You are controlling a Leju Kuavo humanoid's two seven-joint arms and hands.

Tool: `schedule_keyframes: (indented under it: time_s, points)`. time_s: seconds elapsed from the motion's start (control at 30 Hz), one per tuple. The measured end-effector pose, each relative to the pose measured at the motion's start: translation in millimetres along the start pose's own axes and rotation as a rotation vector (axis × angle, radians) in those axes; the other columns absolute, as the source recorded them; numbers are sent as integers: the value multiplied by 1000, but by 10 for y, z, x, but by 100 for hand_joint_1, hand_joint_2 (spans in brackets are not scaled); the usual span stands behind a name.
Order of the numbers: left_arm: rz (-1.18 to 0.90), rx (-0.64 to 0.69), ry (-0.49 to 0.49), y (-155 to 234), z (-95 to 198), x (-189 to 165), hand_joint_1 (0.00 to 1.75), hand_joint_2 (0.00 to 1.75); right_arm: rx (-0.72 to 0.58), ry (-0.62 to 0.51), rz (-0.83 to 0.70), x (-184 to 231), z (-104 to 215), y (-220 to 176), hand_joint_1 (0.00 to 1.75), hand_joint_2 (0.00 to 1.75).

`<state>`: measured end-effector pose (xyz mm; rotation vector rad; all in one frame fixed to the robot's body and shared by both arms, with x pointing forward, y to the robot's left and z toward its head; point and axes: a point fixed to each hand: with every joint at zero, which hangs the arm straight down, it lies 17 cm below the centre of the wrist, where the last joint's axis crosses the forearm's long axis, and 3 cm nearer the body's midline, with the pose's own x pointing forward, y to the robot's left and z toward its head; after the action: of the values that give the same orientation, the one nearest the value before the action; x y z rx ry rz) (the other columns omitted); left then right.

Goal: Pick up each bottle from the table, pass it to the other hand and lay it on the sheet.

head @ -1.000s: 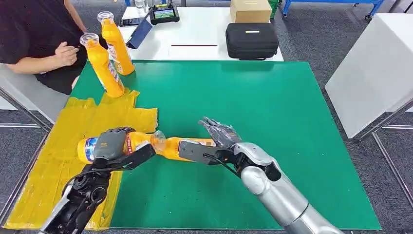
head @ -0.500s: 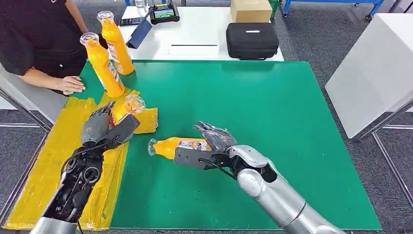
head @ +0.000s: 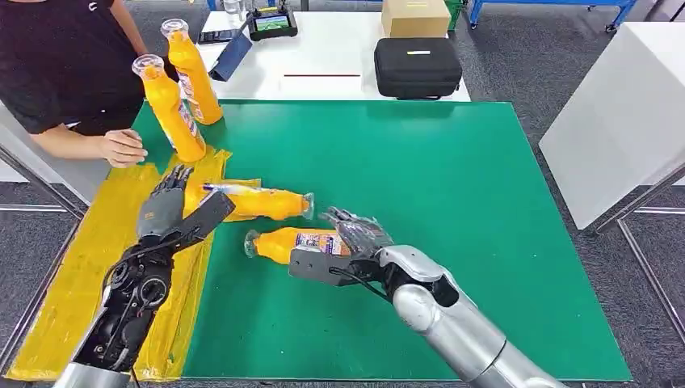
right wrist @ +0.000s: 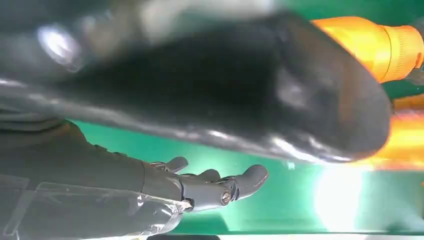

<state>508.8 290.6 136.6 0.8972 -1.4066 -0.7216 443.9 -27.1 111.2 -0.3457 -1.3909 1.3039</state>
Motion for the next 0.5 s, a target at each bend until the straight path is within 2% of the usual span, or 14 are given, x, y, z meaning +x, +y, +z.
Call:
schedule_keyframes:
  time_s: [0.17,0.23,0.27,0.33,0.5]
  points:
    - [121,14,-31,68,10,124,0,0,-5,16,17,-66,5,-11,0,0]
    - [278,32,-53,155,51,221,0,0,-13,28,36,-109,5,-25,0,0]
    - [322,43,-58,203,65,255,0,0,-15,33,42,-137,5,-27,0,175]
    - [370,56,-70,253,93,304,0,0,-20,41,51,-176,4,-32,0,175]
    - [875,129,-141,620,309,535,0,0,-73,82,116,-353,-48,-127,0,175]
